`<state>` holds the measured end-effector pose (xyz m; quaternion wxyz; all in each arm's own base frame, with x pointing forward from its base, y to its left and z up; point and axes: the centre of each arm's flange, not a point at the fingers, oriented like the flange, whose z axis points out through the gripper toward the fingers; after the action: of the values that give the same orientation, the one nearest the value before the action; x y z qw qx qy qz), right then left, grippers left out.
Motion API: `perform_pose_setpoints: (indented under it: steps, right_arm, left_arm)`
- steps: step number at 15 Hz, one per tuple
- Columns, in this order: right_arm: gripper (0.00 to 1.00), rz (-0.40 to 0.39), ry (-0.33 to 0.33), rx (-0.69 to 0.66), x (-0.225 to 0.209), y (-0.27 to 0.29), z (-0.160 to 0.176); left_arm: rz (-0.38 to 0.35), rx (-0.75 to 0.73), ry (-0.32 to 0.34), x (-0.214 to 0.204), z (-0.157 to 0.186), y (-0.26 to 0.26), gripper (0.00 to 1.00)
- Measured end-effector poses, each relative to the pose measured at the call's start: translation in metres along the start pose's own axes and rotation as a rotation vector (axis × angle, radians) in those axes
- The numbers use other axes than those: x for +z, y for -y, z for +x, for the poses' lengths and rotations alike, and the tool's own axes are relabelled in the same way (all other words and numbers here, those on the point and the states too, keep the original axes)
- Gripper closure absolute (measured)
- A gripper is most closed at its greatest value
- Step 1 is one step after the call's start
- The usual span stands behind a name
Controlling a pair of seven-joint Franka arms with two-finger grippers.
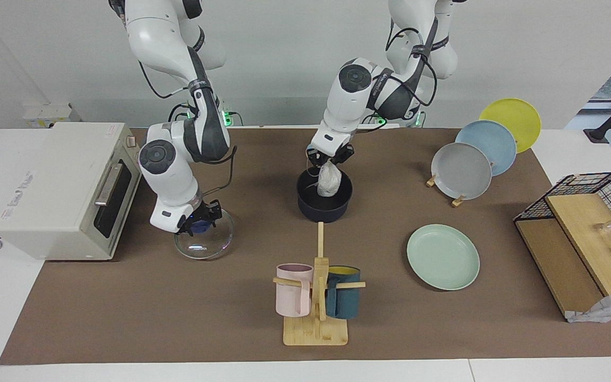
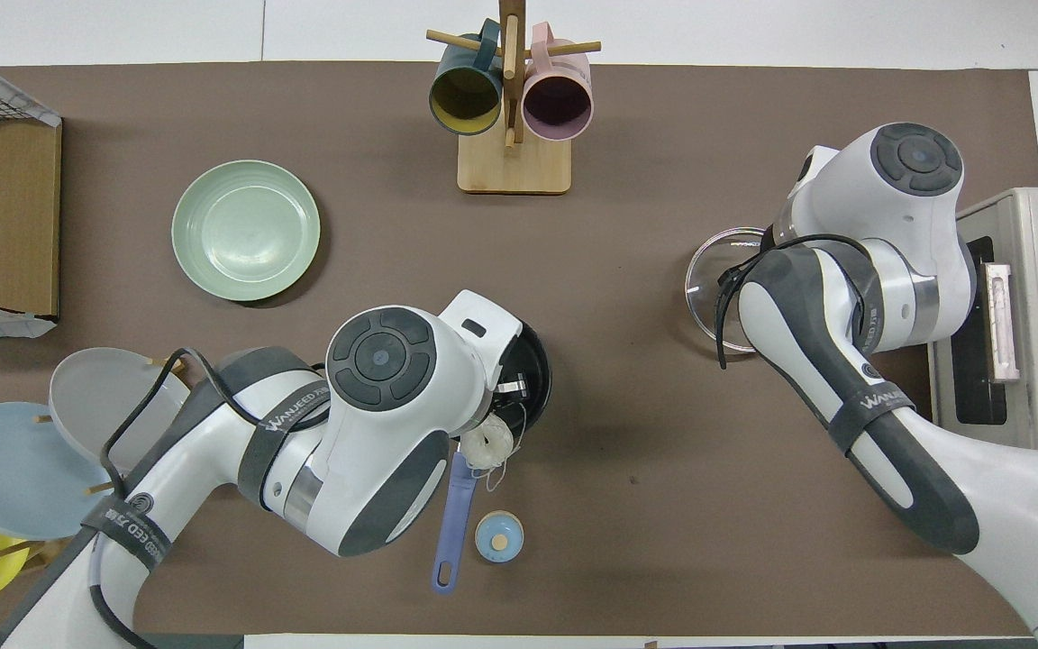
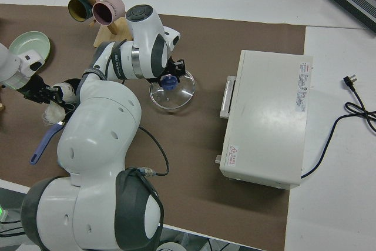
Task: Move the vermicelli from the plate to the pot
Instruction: 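Release the vermicelli into the pot while the right gripper lifts the lid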
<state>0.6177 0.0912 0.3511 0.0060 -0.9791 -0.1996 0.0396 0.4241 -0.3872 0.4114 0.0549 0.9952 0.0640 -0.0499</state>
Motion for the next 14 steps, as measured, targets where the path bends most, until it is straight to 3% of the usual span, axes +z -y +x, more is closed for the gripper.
perform_pose_setpoints:
  steps: [14]
  right_arm:
    - [0.35, 0.015, 0.059, -0.006, -0.101, 0.034, 0.012]
  left_arm:
    - [-0.026, 0.009, -0.035, 0.074, 0.034, -0.006, 0.73]
